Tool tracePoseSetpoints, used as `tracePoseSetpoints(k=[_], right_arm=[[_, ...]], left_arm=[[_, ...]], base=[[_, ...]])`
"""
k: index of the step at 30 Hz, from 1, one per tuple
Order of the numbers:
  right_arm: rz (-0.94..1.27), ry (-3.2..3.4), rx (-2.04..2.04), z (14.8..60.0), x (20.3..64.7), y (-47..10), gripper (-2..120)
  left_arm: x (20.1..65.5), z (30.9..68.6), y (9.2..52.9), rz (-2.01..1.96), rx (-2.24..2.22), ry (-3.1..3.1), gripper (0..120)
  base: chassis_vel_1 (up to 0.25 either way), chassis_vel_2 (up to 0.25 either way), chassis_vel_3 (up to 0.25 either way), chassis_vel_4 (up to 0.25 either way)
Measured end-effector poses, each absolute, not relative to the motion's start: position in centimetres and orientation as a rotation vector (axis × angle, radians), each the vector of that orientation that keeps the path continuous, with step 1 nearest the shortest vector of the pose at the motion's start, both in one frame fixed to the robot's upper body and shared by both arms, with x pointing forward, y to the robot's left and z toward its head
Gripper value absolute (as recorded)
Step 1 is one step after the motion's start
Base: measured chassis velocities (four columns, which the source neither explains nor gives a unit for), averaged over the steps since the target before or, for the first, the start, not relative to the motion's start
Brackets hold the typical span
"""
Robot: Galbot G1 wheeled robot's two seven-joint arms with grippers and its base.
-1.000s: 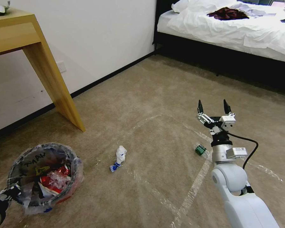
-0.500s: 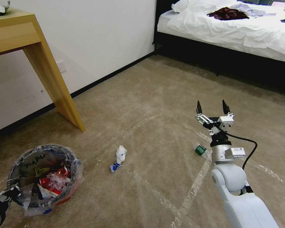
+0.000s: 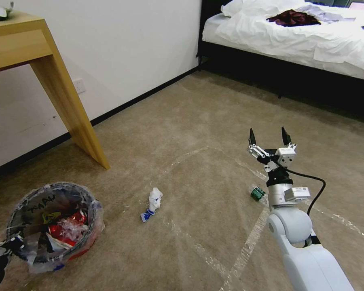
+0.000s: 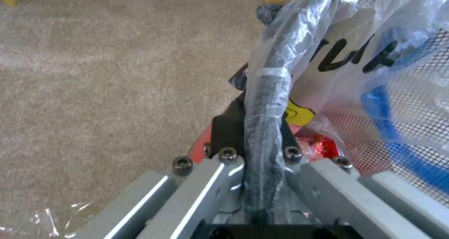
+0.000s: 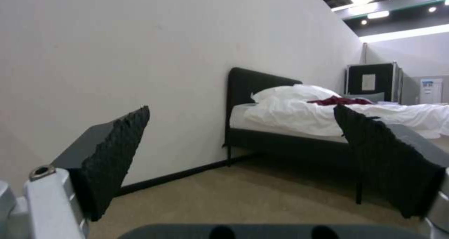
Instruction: Pick up the trash bin and place the garbage on the floor into it.
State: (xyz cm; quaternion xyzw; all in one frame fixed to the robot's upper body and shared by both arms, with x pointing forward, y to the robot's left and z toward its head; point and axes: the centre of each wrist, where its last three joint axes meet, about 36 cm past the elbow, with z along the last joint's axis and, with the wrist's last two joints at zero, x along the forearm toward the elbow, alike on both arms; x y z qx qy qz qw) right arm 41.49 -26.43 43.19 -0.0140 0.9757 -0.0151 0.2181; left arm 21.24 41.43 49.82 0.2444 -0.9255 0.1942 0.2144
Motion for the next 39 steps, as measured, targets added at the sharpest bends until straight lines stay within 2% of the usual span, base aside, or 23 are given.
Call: tracePoseSetpoints(k=[22, 39], right_arm=[[-0.041, 2.696, -0.039, 42.9, 41.8, -26.1, 100], [-0.031, 2.674, -0.125, 43.4, 42.3, -24.7, 100]], left_arm=[[21.0, 49.9, 41.3, 0.54, 0.683, -2.563, 0], [20.8, 50.0, 41.0, 0.541, 0.686, -2.567, 0]], base=[[-0.041, 0.042, 0.045, -0.048], [0.0, 0.0, 0.0, 0.0]])
